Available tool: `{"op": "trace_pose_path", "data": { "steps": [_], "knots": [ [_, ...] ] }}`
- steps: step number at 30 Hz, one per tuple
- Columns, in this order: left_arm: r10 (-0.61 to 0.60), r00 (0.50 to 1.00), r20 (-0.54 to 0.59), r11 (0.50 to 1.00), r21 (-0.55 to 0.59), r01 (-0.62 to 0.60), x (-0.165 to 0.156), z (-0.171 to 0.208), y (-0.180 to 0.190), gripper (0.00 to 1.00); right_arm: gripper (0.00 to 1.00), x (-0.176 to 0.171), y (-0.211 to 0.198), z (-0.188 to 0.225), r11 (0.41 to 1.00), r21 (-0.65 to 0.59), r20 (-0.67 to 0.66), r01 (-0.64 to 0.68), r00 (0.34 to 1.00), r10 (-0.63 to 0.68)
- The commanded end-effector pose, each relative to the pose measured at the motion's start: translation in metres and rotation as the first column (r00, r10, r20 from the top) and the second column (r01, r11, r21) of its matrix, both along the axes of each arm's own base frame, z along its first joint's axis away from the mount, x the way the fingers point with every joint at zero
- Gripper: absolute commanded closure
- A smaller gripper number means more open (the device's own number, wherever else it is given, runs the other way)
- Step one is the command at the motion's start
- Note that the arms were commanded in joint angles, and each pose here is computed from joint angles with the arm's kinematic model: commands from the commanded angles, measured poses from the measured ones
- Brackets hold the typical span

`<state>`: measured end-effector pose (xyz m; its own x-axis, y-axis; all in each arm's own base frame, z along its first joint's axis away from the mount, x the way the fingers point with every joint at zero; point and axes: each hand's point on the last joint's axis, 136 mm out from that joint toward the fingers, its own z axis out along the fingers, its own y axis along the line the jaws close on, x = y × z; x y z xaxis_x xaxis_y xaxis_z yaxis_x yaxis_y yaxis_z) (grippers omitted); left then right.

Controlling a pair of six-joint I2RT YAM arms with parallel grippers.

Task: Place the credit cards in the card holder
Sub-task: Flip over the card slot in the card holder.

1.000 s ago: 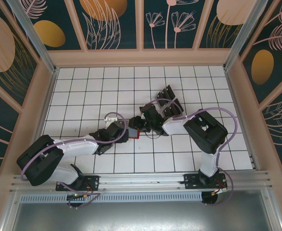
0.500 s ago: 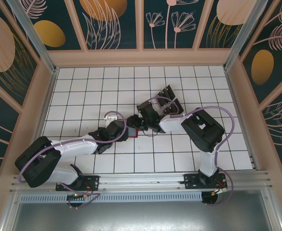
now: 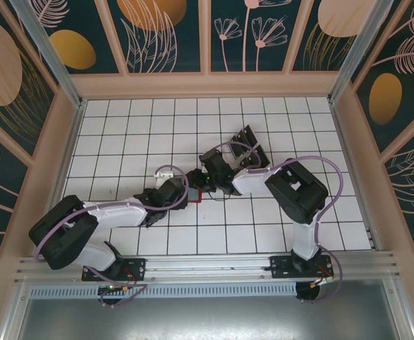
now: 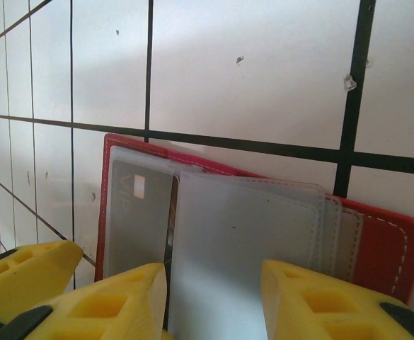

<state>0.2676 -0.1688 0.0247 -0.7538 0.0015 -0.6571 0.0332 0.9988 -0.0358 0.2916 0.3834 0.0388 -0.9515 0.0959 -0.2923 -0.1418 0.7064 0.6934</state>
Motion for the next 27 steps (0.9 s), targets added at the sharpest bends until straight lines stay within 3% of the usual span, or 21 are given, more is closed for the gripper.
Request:
{"op": "trace_pose_path", "data": {
  "steps": [1,10,27],
  "knots": [
    [0.075,0.997,0.009,0.996,0.049,-0.075,-0.001,-0.008,0.019,0.01,0.6,-0.001,0.001,-0.002,1.0,-0.029,0.002,-0.004,1.0,0.004],
    [0.144,0.99,-0.001,0.989,0.011,-0.144,-0.014,-0.017,0.034,0.01,0.59,0.007,-0.012,0.028,0.999,-0.008,0.072,0.041,0.997,-0.04],
    [0.142,0.99,-0.012,0.99,0.001,-0.142,-0.016,-0.022,0.034,0.02,0.59,0.002,-0.012,0.005,0.999,-0.029,0.031,0.045,0.999,-0.044]
  ]
}}
